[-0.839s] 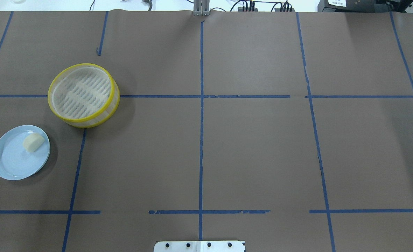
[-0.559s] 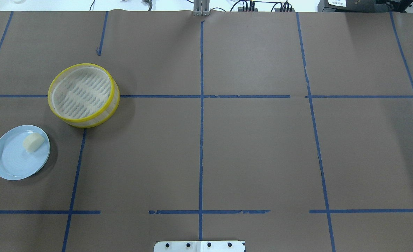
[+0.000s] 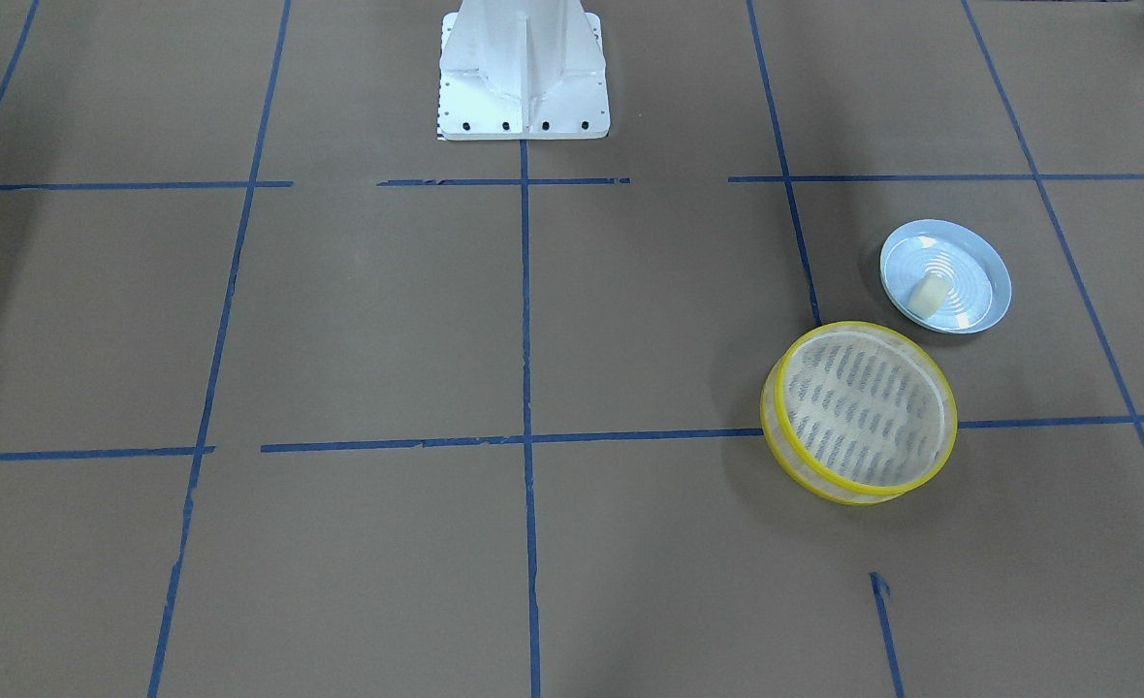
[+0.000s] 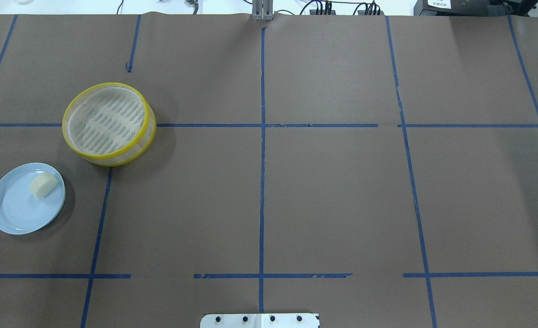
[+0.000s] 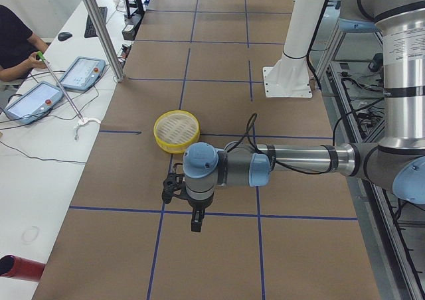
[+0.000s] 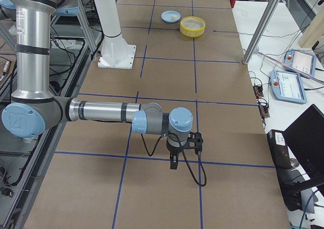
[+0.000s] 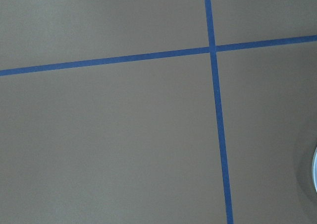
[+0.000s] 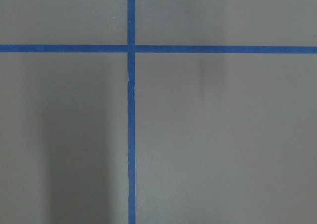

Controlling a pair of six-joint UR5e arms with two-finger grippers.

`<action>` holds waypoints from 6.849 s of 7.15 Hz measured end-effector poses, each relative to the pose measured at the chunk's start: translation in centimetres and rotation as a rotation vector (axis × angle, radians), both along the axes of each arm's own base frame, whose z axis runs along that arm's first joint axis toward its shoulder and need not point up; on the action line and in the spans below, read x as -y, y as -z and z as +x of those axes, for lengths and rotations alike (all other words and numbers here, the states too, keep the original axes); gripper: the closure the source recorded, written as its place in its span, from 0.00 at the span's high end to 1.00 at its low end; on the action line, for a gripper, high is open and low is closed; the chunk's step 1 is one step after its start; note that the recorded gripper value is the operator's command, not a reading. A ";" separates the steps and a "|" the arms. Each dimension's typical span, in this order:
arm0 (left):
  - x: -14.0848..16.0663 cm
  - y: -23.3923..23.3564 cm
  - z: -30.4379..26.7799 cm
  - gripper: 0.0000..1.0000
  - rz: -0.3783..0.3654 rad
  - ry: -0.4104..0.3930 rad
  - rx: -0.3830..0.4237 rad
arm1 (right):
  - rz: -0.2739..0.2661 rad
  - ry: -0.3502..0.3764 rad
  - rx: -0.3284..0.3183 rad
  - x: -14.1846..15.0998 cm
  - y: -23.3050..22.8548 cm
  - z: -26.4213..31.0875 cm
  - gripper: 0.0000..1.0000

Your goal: Place bun in steamer

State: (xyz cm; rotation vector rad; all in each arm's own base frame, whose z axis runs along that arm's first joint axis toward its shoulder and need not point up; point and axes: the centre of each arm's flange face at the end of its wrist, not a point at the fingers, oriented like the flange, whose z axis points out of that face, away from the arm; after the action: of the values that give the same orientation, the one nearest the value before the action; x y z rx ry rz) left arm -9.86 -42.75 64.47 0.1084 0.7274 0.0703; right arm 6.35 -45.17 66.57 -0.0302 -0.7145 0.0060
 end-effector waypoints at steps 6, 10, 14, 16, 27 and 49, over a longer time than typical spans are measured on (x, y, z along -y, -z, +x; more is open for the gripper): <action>1.8 9.8 4.7 1.00 0.046 0.050 -0.073 | 0.000 0.001 0.000 0.0 0.0 0.0 1.00; 2.7 16.0 15.9 1.00 -0.013 0.018 -0.115 | 0.000 0.000 0.000 0.0 0.0 0.0 1.00; 1.9 15.1 26.0 1.00 -0.051 0.001 -0.042 | 0.000 0.001 0.000 0.0 0.0 0.0 1.00; 1.2 12.7 30.3 1.00 -0.054 -0.020 -0.020 | 0.000 0.000 0.000 0.0 0.0 0.0 1.00; 1.0 7.9 36.0 0.96 -0.047 -0.104 -0.032 | 0.000 0.000 0.000 0.0 0.0 0.0 1.00; 0.1 13.3 33.0 0.23 -0.006 -0.143 -0.080 | 0.000 0.000 0.000 0.0 0.0 0.0 1.00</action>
State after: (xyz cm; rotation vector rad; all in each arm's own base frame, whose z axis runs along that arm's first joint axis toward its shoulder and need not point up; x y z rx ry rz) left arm 23.14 -42.84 51.19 0.0538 0.8151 0.2012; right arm 6.33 -45.17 66.57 -0.0304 -0.7145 0.0056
